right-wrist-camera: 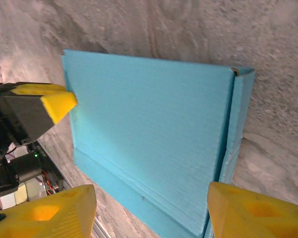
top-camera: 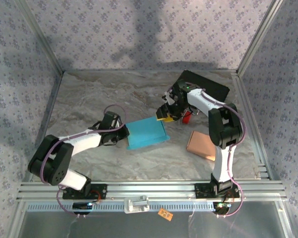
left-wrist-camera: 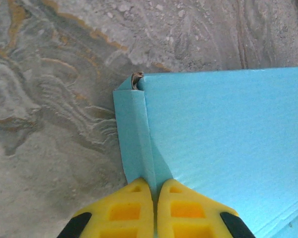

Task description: Fold the paper box

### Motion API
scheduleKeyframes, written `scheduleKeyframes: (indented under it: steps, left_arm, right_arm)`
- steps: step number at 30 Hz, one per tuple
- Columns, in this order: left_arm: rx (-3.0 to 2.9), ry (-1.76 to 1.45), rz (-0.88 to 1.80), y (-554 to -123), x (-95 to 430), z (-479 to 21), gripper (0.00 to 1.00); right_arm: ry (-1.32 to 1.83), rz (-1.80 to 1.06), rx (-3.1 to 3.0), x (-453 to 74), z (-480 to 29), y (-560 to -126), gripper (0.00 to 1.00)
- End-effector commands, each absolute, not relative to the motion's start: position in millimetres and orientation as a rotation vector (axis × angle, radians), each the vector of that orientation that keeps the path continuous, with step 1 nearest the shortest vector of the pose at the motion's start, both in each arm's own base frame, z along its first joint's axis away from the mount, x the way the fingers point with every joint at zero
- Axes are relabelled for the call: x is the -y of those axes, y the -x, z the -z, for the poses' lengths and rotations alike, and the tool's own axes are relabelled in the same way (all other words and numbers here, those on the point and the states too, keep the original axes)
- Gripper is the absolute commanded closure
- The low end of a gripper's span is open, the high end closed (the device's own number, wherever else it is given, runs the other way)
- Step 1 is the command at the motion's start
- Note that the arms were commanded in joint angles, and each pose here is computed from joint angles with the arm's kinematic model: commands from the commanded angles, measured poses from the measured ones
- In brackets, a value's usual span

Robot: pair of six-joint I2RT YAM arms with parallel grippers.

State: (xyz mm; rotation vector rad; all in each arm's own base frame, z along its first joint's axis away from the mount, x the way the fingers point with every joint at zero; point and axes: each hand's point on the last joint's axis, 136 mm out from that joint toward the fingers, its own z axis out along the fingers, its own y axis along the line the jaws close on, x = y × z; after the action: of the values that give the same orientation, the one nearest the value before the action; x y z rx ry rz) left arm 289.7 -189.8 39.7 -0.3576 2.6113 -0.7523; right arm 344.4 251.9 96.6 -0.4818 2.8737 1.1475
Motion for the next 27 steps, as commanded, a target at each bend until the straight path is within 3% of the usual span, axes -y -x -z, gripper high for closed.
scheduleKeyframes:
  steps: [1, 7, 15, 27]
  left_arm:
    - [-2.707, 0.373, 0.683, -267, 172, -17, 1.00]
    - [-2.691, 0.399, 0.702, -265, 168, -16, 1.00]
    - [-2.669, 0.425, 0.763, -267, 167, -18, 1.00]
    - [-2.501, 0.546, 1.108, -270, 156, -32, 1.00]
  right_arm:
    - [0.448, -1.228, -2.868, -245, -106, -336, 0.38]
    - [0.449, -1.118, -2.952, -234, -83, -335, 0.36]
    - [0.497, -1.294, -2.943, -260, -56, -331, 0.31]
    - [0.511, -1.436, -2.890, -273, -70, -327, 0.20]
